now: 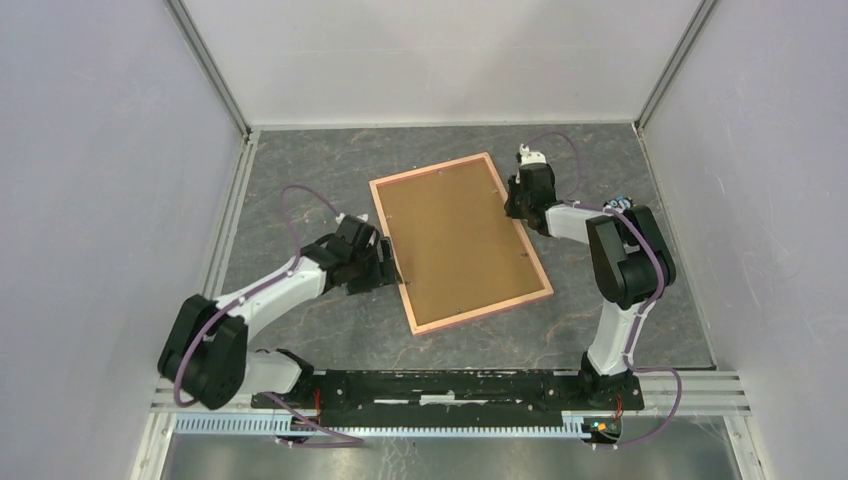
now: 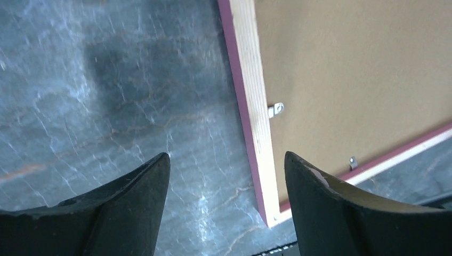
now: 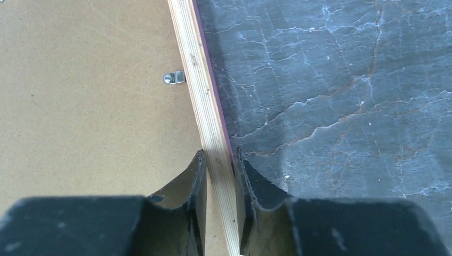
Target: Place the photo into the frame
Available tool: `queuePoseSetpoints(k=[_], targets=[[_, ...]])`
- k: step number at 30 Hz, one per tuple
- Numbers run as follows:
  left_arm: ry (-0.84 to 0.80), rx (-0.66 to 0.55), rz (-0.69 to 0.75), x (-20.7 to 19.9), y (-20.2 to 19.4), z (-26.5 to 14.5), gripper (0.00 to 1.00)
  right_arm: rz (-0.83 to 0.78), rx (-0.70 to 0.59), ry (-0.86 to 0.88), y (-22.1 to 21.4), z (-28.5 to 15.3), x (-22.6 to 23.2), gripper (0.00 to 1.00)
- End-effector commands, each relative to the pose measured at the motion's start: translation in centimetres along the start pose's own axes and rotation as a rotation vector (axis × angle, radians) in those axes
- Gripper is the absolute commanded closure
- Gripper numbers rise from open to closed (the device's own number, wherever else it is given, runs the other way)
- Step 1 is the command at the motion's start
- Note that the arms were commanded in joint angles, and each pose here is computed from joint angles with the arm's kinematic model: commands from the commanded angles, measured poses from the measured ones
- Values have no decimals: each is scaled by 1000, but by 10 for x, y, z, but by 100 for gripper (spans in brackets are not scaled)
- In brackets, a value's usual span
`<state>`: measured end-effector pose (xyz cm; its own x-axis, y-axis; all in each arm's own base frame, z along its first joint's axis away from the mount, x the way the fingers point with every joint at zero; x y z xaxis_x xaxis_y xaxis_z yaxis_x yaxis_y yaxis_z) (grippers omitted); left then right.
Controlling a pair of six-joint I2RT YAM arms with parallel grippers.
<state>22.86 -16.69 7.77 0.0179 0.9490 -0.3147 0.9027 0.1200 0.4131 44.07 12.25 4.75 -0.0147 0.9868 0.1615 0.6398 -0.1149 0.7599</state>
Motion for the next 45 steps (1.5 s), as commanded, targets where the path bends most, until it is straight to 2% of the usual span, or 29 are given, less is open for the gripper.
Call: queuePoseSetpoints(k=[1,3,4,9,13,19,23,25,27,28,29,31,34,38,40,42,45], targets=[[-126,-74,-134,-21,6,-20,16,88,25,-98,-14,-8,-23,85],[-146,-91,-165,-23,7,-27,16,146,18,-135,-17,-11,-30,99],[-157,-93,-185,-24,6,-30,16,177,9,-151,-19,-14,-33,100],[-232,-60,-351,-36,-9,-31,20,410,-35,-193,-39,-26,-47,100],[-228,-18,-483,-44,-23,-23,20,504,-28,-167,-52,-33,-43,100],[-258,31,-655,-76,-36,-7,10,711,-37,-80,-89,-56,-37,100],[-232,62,-714,-97,-52,2,9,751,-37,-52,-94,-58,-34,100],[-206,86,-767,-100,-60,10,14,754,-32,-48,-94,-58,-33,100],[-188,110,-825,-104,-66,21,31,757,-31,-46,-95,-57,-33,100],[-167,92,-851,-102,-65,26,44,758,-31,-41,-95,-58,-32,99],[-152,88,-876,-103,-66,30,50,756,-29,-35,-95,-58,-31,97],[-128,54,-899,-103,-62,38,51,756,-29,-31,-95,-58,-31,94],[-105,38,-903,-103,-60,46,40,745,-34,-24,-93,-58,-30,93],[-95,11,-913,-99,-59,51,36,743,-40,-14,-90,-57,-29,94],[-81,3,-922,-98,-58,53,37,737,-40,-14,-89,-57,-28,94],[-28,4,-933,-95,-59,57,46,735,-45,-17,-88,-58,-29,94],[80,21,-926,-90,-63,61,49,720,-62,-24,-85,-60,-31,93]])
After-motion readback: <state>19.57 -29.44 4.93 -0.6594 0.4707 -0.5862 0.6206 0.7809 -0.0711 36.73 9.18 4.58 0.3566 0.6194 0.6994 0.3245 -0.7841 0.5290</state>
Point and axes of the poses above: each gripper's point midway between its finger pads, its own z axis out along the fingers, its own x axis along the line the jaws close on, y = z × x, the point moved 3 cm from there along -z, back along the fingers, and after that the axes turned 4 degrees about z, right-handed, at the moved point
